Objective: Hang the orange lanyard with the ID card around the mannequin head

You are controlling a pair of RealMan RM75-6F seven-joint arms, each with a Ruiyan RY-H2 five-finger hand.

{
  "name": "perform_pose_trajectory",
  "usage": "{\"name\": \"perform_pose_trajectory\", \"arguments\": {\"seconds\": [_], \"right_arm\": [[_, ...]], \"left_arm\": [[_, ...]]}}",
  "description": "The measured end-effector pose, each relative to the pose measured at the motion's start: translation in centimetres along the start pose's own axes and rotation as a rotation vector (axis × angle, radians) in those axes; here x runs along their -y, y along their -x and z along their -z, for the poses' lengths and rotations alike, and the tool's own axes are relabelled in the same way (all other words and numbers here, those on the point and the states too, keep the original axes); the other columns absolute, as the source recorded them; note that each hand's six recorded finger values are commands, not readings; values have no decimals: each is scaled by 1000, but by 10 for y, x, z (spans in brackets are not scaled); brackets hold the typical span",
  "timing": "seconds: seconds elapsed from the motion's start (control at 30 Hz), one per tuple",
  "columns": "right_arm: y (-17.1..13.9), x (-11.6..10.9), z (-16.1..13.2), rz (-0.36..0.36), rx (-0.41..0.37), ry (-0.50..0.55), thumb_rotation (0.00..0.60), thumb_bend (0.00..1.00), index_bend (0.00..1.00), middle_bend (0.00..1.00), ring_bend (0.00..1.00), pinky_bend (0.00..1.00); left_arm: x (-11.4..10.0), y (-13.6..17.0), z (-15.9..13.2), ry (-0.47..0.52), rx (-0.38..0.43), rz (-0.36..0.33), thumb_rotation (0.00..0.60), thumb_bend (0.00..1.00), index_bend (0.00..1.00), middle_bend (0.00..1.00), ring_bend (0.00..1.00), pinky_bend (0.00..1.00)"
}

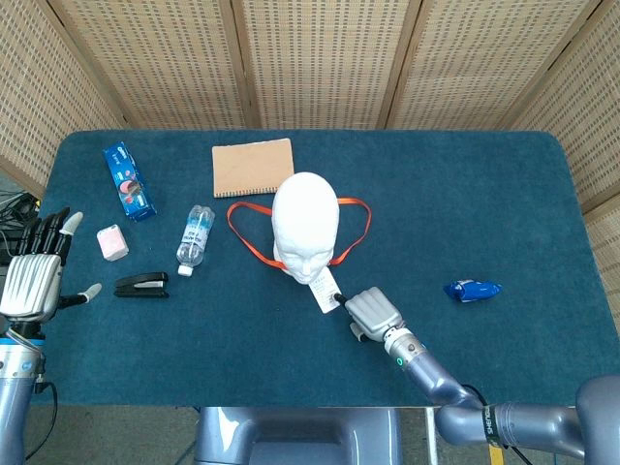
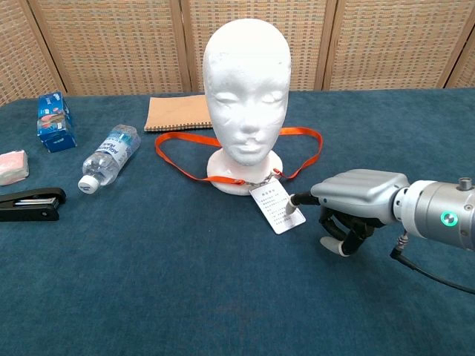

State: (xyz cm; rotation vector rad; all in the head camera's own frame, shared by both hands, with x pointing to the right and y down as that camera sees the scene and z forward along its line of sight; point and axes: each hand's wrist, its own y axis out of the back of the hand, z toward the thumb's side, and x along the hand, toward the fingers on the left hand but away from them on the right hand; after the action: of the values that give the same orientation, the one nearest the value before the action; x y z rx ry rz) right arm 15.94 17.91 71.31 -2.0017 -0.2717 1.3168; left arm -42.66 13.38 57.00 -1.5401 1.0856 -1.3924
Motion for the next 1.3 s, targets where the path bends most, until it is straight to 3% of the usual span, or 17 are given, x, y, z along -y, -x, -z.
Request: {"name": "perform_pose_trajectory", "arguments": {"seconds": [0.77,1.3], "right_arm": [[-31,28,-23,-154,-116,-66,600,686,255,782,727,930],[-81,38,-64,-216,-367,-189,600,685,277,783,727,929]], "left_arm": [[2,0,-2,10,3,10,600,0,0,0,0,0],[4,1,-4,4,7,15,600,0,0,0,0,0]]}}
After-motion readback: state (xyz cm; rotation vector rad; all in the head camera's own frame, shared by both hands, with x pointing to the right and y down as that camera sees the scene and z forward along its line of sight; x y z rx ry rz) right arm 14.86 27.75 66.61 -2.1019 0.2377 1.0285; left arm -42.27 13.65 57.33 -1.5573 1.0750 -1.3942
